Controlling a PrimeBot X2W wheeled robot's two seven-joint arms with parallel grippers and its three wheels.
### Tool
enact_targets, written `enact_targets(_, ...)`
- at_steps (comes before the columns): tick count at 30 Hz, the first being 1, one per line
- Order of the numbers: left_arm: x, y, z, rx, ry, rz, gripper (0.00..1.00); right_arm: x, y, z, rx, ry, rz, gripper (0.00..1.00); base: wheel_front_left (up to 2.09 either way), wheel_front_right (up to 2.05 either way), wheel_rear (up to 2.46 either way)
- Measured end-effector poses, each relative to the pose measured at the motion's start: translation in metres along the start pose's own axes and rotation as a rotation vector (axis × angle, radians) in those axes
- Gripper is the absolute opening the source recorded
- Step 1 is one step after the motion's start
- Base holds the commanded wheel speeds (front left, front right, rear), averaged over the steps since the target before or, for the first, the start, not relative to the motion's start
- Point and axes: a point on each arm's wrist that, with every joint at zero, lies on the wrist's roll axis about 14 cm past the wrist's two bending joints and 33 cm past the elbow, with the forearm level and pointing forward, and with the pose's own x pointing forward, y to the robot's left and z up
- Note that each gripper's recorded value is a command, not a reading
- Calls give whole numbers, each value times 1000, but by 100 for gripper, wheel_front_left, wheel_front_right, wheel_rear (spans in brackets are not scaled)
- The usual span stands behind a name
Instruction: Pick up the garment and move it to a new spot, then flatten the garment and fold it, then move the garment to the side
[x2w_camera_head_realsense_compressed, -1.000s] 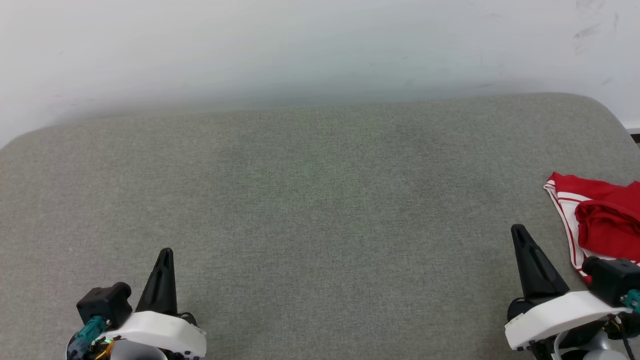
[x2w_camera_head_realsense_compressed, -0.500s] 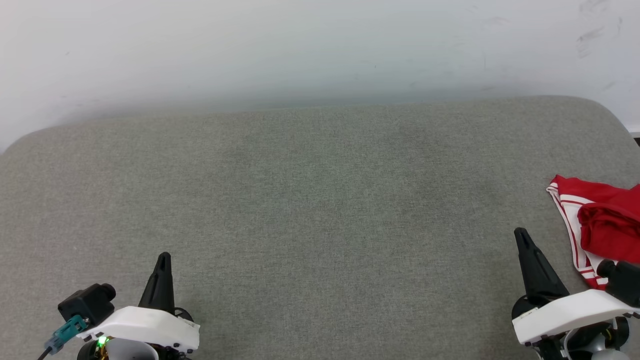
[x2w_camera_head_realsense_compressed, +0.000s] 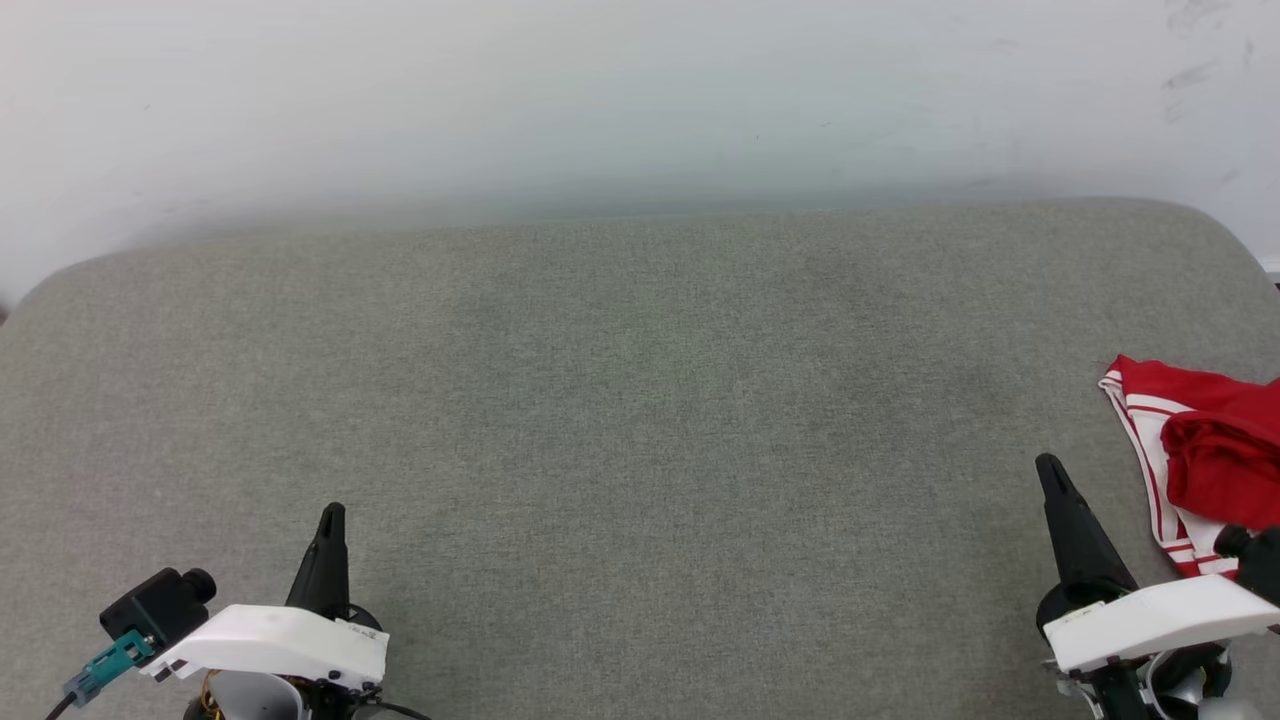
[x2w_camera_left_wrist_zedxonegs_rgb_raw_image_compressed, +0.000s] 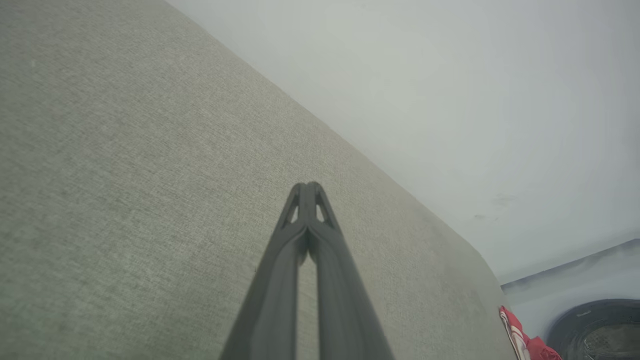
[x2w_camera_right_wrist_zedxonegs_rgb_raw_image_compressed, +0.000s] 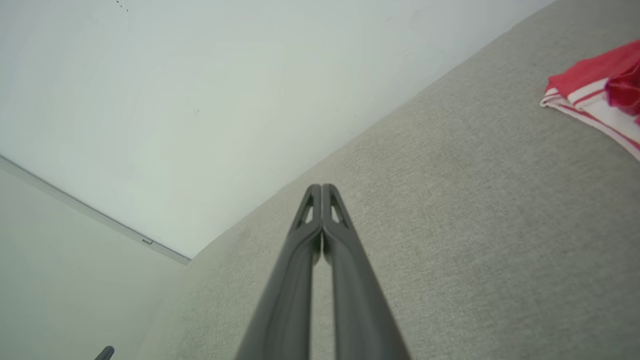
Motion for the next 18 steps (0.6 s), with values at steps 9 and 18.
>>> enact_targets(9, 0, 1, 1, -123, 6, 5, 0, 3, -1, 0, 119, -2, -4, 0, 0, 0, 0)
enact_targets(18, 1, 0, 3, -233, 5, -2, 0, 5, -3, 0, 230, -3, -6, 0, 0, 0, 0)
